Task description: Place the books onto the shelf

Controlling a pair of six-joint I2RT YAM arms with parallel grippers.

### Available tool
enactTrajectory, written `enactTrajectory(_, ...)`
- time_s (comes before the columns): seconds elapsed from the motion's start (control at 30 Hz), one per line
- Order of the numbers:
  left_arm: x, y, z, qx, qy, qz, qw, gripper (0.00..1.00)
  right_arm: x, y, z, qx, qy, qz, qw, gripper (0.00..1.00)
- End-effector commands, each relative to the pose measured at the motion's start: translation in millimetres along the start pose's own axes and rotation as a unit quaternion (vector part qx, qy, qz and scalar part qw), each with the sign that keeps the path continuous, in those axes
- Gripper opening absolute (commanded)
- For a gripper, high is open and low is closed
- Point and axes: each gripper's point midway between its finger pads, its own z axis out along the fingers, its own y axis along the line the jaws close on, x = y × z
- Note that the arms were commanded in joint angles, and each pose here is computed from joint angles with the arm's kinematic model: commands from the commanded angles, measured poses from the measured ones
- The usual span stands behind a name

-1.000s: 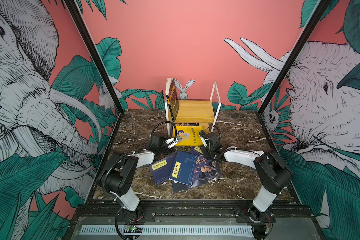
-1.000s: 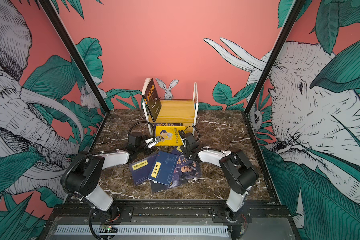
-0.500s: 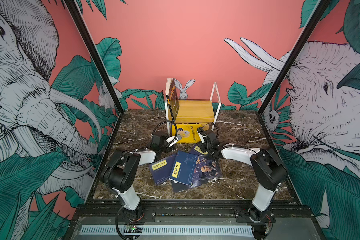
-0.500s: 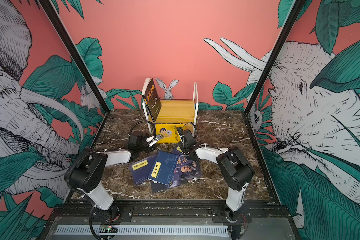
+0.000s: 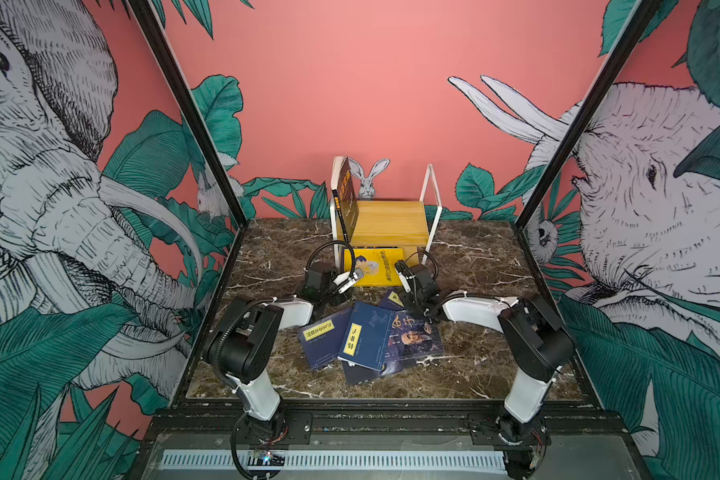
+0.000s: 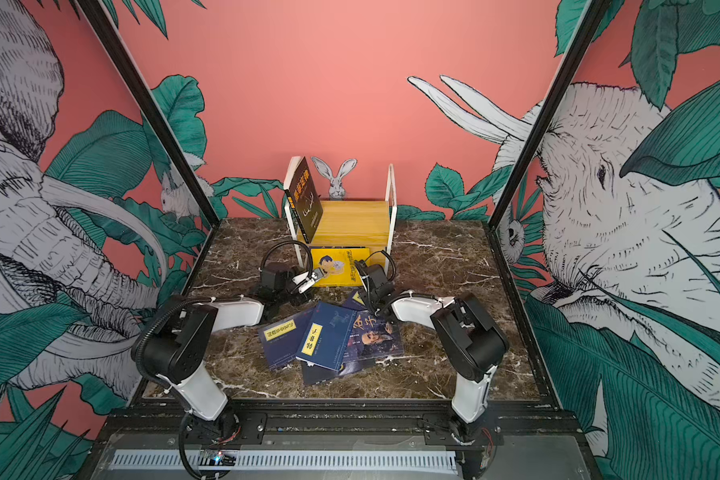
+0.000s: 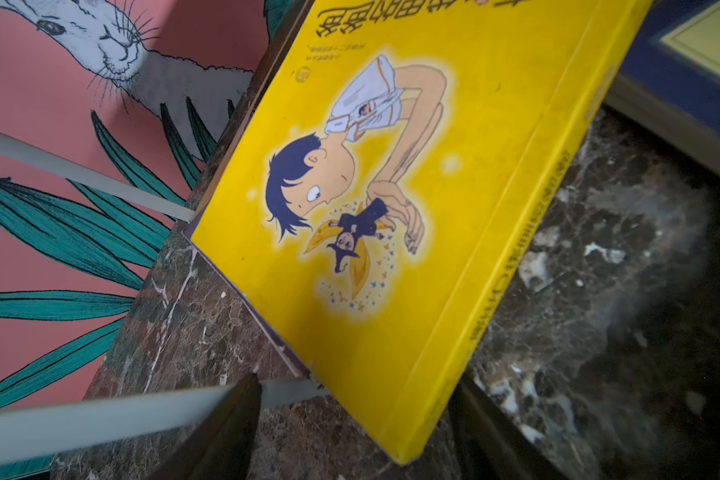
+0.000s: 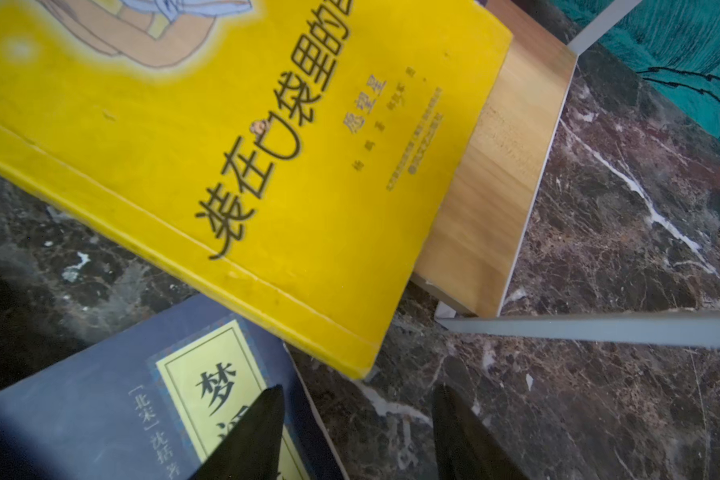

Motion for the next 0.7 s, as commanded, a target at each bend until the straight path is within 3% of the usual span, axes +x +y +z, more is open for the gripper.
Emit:
enactTrajectory(0.0,-19,22,-5,-0.031,-0.021,-0.004,0.999,0.73,-21,2,4,-0.008,-0.019,-0.002,1.000,0.56)
enactTrajectory(0.17,-11,23,-6,-0.040,-0.001,-0.006,0.999,0.80,-37,3,7,-0.013,-0.020,0.001,1.000,0.47)
enactTrajectory(0.43,-9,29,-27,-0.037,0.000,-0.027,0.999,0.89,-50,4,10,-0.015,-0.034,0.011,0.999,0.47)
enactTrajectory(0.67,7,44,-20,-0.051,0.017,-0.053,0.997,0.93,-52,14,12,-0.025,-0.037,0.013,0.999,0.48)
